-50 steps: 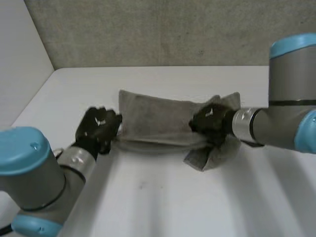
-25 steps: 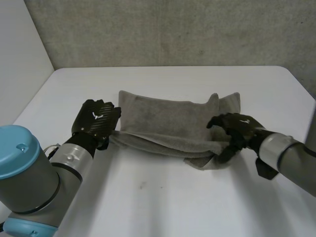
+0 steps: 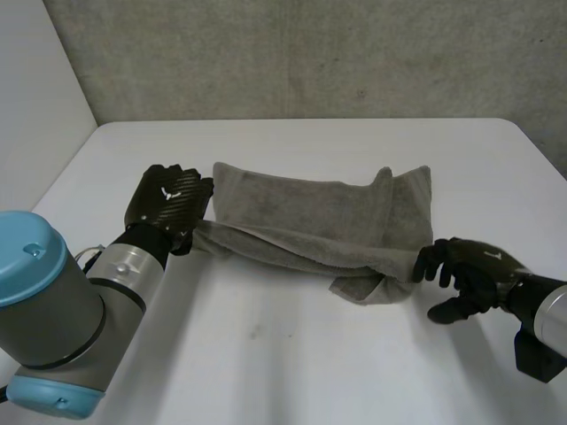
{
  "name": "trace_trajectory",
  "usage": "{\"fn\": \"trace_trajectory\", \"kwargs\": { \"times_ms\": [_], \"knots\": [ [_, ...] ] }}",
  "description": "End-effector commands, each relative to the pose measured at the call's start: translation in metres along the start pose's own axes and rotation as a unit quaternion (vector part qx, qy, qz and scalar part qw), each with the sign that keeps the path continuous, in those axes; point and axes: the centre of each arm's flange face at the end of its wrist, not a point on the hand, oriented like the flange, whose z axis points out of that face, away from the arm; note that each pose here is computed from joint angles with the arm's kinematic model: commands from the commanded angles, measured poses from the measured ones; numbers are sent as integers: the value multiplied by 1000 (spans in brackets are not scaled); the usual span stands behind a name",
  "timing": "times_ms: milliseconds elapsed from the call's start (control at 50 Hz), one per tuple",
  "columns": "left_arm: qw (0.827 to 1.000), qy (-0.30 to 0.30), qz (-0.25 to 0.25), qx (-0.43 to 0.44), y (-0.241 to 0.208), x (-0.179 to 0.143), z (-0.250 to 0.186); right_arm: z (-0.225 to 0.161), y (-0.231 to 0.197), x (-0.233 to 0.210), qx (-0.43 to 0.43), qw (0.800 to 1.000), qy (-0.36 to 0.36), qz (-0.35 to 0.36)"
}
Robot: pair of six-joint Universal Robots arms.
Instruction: Fold the towel.
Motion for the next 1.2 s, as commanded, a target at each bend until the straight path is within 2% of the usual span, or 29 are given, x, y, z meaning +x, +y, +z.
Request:
{"fn": "trace_trajectory", "kwargs": {
  "times_ms": [20,220,480,660,820,960,1000,1020,1060,1100,1120,1160,1180,1200],
  "knots": [
    [1000,-1,-5,2,-1,0,1,23,25,4,-46,998,-19,26],
    [1000,-1,-5,2,-1,-1,1,74,15,19,-7,998,59,3],
    [1000,-5,-5,0,0,-4,3,112,-12,-9,36,999,22,-25],
    [1000,-3,-5,-1,2,-3,3,135,-4,-26,17,1000,-3,-22],
    [1000,-7,-5,-1,2,-5,6,147,0,-22,17,999,20,-29],
    [1000,-10,-5,2,0,-7,10,143,-8,-21,29,999,29,-34],
    [1000,-11,-3,2,1,-8,12,124,-37,-27,70,996,26,-45],
    [1000,-11,-3,2,1,-8,12,124,-37,-27,70,996,26,-45],
    [1000,-11,-3,1,2,-8,12,100,-69,-38,111,991,16,-76],
    [1000,-10,-3,0,2,-7,12,87,-79,-45,115,988,7,-101],
    [1000,-10,-3,0,2,-7,12,87,-79,-45,115,988,7,-101],
    [1000,-8,-3,-6,4,-7,11,62,-93,-57,96,981,-18,-167],
    [1000,-8,-3,-6,4,-7,11,61,-93,-57,96,981,-18,-167],
    [1000,-6,-3,-11,6,-5,9,53,-100,-56,83,976,-22,-201]
  ]
}}
